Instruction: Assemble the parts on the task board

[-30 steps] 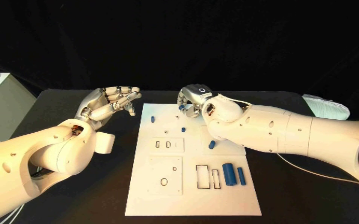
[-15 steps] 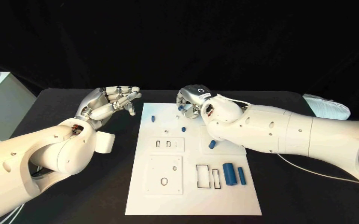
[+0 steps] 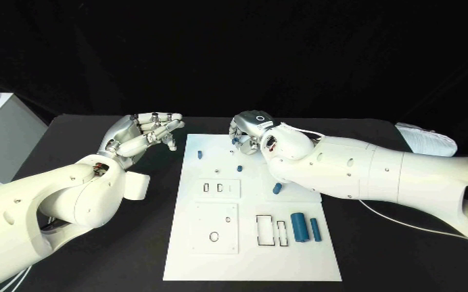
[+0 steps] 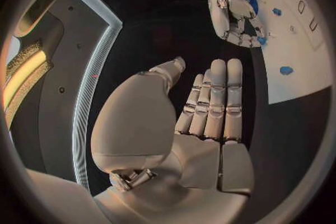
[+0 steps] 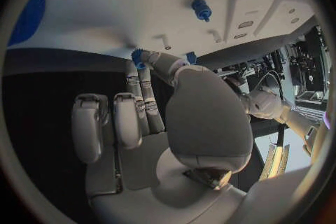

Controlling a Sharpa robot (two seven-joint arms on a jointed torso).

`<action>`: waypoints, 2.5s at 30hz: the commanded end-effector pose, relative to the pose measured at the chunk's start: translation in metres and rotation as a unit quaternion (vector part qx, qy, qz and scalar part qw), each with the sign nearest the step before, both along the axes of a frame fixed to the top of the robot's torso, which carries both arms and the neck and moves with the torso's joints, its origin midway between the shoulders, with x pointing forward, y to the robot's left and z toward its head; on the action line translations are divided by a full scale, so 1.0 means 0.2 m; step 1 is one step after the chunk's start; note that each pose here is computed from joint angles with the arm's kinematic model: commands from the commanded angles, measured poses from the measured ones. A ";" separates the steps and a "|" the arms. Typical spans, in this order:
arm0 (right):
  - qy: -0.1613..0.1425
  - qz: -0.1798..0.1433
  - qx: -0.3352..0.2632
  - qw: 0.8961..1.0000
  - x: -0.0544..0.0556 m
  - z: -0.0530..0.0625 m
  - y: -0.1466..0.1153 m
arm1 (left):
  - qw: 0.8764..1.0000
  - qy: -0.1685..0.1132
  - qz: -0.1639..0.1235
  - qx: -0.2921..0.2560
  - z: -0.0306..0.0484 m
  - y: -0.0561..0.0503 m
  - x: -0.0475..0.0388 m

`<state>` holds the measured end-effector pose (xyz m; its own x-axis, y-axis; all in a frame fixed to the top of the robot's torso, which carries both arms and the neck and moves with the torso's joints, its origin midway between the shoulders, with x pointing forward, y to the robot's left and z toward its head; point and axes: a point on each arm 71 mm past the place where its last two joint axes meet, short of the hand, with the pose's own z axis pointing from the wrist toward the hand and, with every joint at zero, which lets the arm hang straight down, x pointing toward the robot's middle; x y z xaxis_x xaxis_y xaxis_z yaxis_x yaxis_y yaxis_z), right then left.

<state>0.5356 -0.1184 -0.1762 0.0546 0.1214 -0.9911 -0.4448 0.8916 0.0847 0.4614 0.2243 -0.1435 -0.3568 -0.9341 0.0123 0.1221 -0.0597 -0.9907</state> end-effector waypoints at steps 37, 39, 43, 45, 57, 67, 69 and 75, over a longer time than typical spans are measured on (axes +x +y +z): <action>0.007 -0.015 0.089 0.996 -0.13 0.10 -0.33 | 1.000 -0.001 -0.006 -0.002 0.007 0.02 0.001; 0.017 -0.023 0.105 0.994 -0.14 0.12 -0.39 | 1.000 0.000 -0.005 -0.002 0.006 0.03 0.003; 0.054 -0.045 0.131 0.989 -0.15 0.14 -0.51 | 1.000 0.000 -0.003 -0.001 0.003 0.04 0.009; 0.074 -0.055 0.136 0.986 -0.15 0.13 -0.55 | 1.000 0.000 -0.002 -0.001 0.001 0.04 0.012; 0.147 -0.108 0.110 0.977 -0.09 0.05 -0.64 | 1.000 0.001 -0.005 -0.001 -0.005 0.03 0.022; 0.157 -0.134 0.097 0.974 -0.07 -0.01 -0.65 | 1.000 0.002 -0.004 -0.001 -0.007 0.03 0.026; 0.160 -0.135 0.095 0.973 -0.07 -0.02 -0.64 | 1.000 0.002 -0.004 -0.001 -0.007 0.03 0.026; 0.163 -0.137 0.093 0.972 -0.07 -0.04 -0.64 | 1.000 0.002 -0.004 -0.001 -0.008 0.03 0.027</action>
